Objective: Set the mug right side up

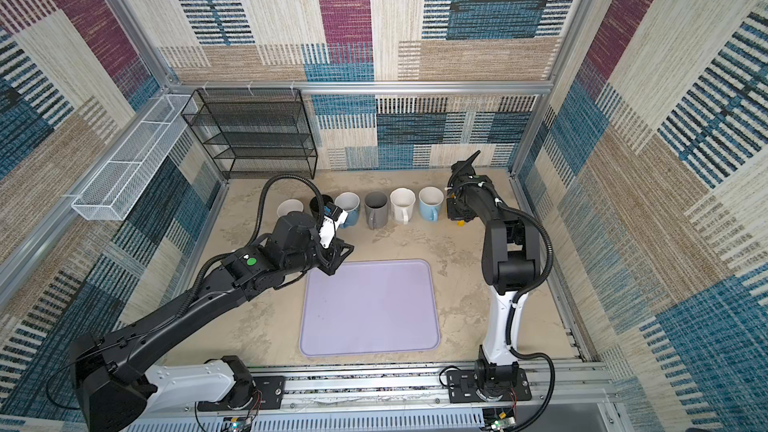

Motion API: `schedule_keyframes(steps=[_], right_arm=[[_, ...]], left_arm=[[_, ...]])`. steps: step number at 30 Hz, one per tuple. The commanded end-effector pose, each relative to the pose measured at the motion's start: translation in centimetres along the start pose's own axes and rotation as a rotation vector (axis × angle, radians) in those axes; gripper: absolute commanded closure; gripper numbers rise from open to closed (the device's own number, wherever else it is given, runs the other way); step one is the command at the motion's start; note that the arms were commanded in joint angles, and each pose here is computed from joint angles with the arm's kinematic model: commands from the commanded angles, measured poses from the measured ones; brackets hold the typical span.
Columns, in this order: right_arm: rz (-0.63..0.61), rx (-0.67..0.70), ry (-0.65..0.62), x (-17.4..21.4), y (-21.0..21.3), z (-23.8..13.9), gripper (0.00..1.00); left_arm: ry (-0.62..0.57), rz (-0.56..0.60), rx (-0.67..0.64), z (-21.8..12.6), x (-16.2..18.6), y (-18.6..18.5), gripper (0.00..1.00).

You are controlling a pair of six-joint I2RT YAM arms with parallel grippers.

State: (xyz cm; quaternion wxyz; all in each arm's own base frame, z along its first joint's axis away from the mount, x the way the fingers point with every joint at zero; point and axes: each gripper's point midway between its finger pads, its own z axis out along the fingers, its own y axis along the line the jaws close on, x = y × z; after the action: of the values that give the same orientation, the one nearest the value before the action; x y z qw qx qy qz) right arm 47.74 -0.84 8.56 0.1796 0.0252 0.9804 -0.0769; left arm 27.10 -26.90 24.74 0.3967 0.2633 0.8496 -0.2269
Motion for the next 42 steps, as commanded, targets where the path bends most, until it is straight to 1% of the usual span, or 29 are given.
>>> schedule_keyframes(steps=[1, 7, 10, 16, 17, 18, 19, 24, 28, 30, 33, 39, 42], right_arm=[[-0.002, 0.001, -0.023, -0.6, 0.1, 0.0, 1.00], [-0.003, -0.002, -0.009, -0.3, 0.1, 0.3, 1.00], [-0.003, 0.002, -0.003, -0.2, 0.1, 0.5, 0.86], [-0.003, 0.007, -0.001, -0.2, 0.0, 0.5, 0.83], [0.000, 0.009, -0.003, -0.2, 0.0, 0.4, 0.79], [0.000, 0.009, -0.004, -0.3, 0.0, 0.4, 0.78], [0.000, 0.010, -0.005, -0.3, -0.1, 0.4, 0.75], [0.004, 0.008, -0.012, -0.5, 0.0, 0.2, 0.70], [0.010, 0.010, -0.028, -0.8, -0.2, -0.3, 0.63], [0.015, 0.010, -0.042, -1.1, -0.3, -0.9, 0.60], [0.028, 0.009, -0.079, -1.8, -0.6, -2.5, 0.51], [0.045, -0.046, -0.198, -3.5, -0.5, -7.0, 0.33], [0.059, -0.082, -0.275, -4.2, -0.4, -9.7, 0.23]], left_arm=[[-0.002, 0.010, -0.006, 0.0, 0.0, 0.1, 0.68], [-0.001, 0.011, -0.005, -0.1, 0.0, 0.1, 0.68], [0.002, 0.008, -0.006, 0.0, 0.0, 0.1, 0.68], [0.007, 0.008, -0.006, 0.1, 0.2, 0.1, 0.68], [0.007, 0.009, -0.006, 0.1, 0.2, 0.1, 0.68], [0.007, 0.009, -0.006, 0.1, 0.2, 0.1, 0.68], [0.006, 0.007, -0.007, 0.1, 0.1, 0.1, 0.68], [0.007, 0.003, -0.011, 0.0, 0.1, 0.2, 0.67], [0.008, 0.002, -0.015, -0.1, 0.2, 0.3, 0.67], [0.006, 0.001, -0.018, -0.1, 0.1, 0.3, 0.67], [0.003, -0.002, -0.028, -0.2, 0.1, 0.5, 0.65], [-0.004, -0.006, -0.058, -0.6, 0.0, 1.0, 0.62], [-0.018, -0.004, -0.100, -1.0, -0.4, 1.7, 0.57]])
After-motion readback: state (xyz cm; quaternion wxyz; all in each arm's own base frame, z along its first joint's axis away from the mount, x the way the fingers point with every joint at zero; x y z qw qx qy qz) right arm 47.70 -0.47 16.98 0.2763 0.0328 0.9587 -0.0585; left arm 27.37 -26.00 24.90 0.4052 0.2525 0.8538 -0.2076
